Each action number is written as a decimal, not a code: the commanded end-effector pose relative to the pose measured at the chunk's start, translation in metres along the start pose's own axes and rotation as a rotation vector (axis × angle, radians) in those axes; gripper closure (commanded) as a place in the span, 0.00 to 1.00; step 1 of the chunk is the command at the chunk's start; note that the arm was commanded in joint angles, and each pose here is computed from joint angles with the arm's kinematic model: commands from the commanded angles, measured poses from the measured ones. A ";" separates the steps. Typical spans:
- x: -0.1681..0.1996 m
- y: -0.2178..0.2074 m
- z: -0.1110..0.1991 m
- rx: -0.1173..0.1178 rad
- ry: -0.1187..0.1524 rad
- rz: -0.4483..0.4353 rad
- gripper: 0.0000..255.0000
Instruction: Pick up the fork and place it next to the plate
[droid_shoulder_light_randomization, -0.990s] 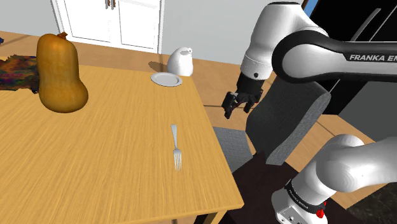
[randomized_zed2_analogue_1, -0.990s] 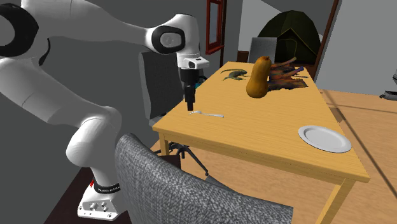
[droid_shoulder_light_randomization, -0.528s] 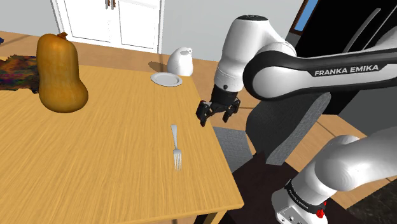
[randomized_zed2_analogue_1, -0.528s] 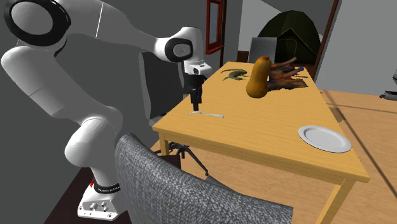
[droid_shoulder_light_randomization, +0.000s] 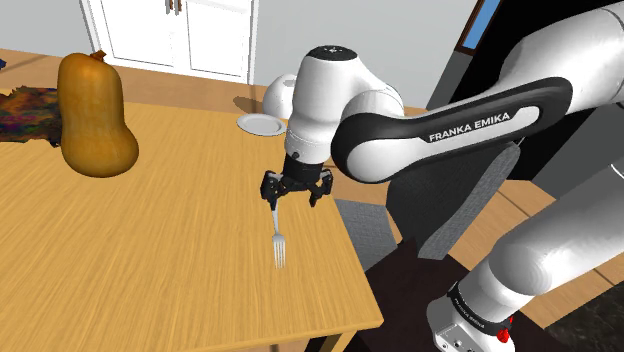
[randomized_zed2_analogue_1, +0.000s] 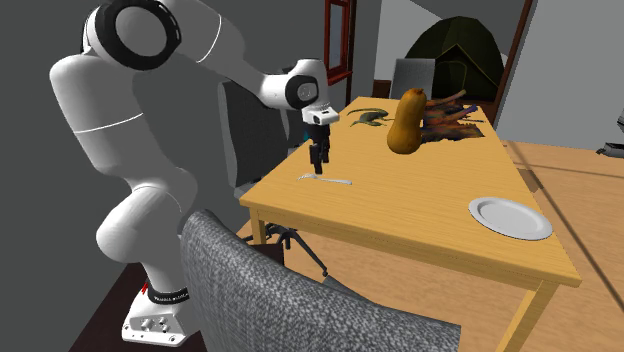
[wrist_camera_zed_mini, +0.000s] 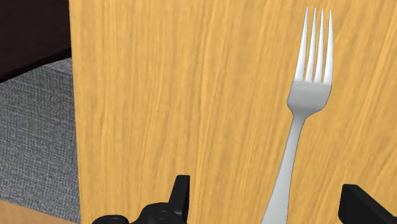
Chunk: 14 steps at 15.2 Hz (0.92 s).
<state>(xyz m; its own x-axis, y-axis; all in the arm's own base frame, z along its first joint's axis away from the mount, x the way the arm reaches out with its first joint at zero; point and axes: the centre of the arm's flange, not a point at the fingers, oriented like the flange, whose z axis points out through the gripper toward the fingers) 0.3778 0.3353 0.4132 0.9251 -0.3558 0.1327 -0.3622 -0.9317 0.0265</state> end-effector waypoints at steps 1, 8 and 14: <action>0.001 -0.023 0.013 0.008 0.010 0.034 0.00; 0.002 -0.029 0.047 0.009 0.012 0.041 0.00; 0.002 -0.029 0.055 0.009 0.012 0.041 0.00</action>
<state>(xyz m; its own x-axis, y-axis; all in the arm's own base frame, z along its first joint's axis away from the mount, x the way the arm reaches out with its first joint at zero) 0.3964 0.3579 0.3582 0.9080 -0.3930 0.1451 -0.3987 -0.9170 0.0117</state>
